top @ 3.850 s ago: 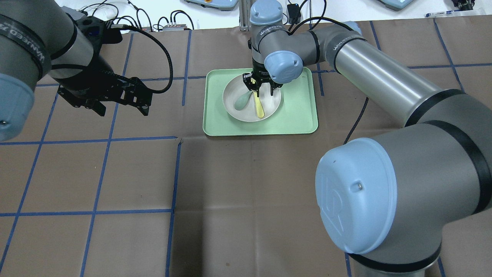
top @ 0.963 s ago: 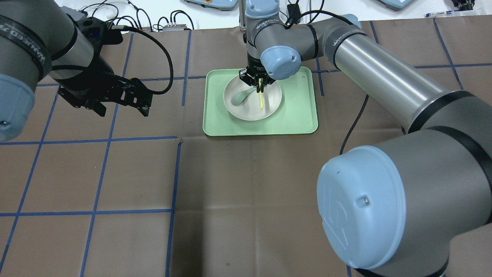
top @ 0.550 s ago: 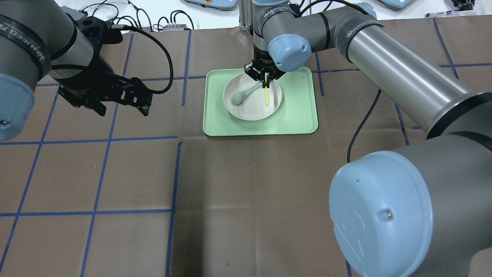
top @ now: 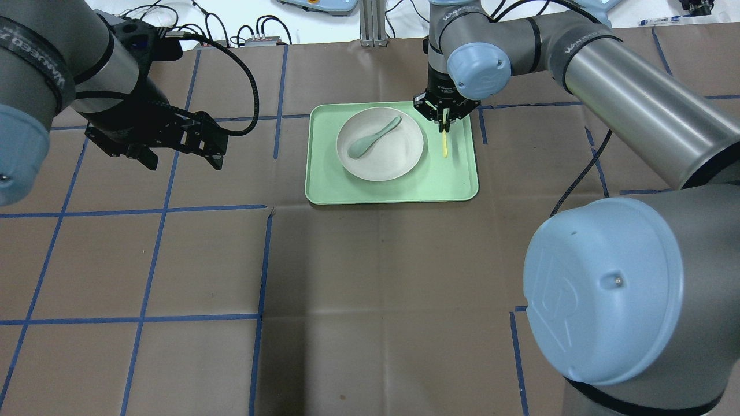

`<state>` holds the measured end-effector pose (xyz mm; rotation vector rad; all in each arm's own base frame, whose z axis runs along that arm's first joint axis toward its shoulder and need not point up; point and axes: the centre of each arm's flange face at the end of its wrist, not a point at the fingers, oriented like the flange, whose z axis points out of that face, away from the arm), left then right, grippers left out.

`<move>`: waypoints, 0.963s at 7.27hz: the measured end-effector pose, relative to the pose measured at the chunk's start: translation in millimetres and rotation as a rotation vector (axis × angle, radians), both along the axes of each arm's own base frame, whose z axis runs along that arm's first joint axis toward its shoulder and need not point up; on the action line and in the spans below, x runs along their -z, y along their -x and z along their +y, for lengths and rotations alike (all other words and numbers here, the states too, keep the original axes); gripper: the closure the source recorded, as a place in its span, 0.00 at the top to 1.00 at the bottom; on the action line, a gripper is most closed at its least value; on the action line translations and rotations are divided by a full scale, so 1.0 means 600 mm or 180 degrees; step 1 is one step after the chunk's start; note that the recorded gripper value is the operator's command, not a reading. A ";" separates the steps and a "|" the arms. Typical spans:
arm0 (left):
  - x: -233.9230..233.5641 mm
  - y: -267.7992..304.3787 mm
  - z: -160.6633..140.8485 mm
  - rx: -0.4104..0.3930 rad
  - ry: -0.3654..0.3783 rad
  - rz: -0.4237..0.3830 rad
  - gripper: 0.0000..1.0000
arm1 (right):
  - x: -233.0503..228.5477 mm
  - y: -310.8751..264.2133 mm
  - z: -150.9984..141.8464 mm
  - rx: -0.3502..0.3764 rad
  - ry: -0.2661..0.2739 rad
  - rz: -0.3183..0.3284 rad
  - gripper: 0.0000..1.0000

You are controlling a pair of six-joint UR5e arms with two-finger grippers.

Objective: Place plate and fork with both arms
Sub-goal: 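Lift the yellow fork and carry it beside the plate on the tray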

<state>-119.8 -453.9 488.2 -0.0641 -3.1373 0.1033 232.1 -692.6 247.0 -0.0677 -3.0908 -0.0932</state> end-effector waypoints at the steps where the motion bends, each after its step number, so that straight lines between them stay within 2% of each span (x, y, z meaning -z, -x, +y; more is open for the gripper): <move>1: 0.000 0.000 0.001 -0.0001 0.0000 -0.0002 1.00 | 0.020 0.017 0.000 0.0025 -0.0056 -0.0005 0.00; 3: 0.003 0.001 0.004 0.0000 -0.0010 0.0000 1.00 | 0.065 0.034 -0.005 0.0071 -0.0116 -0.0015 0.00; 5: 0.004 0.001 0.001 -0.0007 -0.0018 0.0005 1.00 | 0.086 0.034 -0.008 0.0077 -0.0143 -0.0010 0.07; 6: 0.005 0.001 0.000 -0.0012 -0.0018 0.0007 1.00 | 0.084 0.033 -0.008 0.0075 -0.0138 -0.0008 0.15; 7: 0.005 0.001 0.000 -0.0015 -0.0019 0.0008 1.00 | 0.080 0.031 -0.008 0.0071 -0.0132 -0.0006 0.51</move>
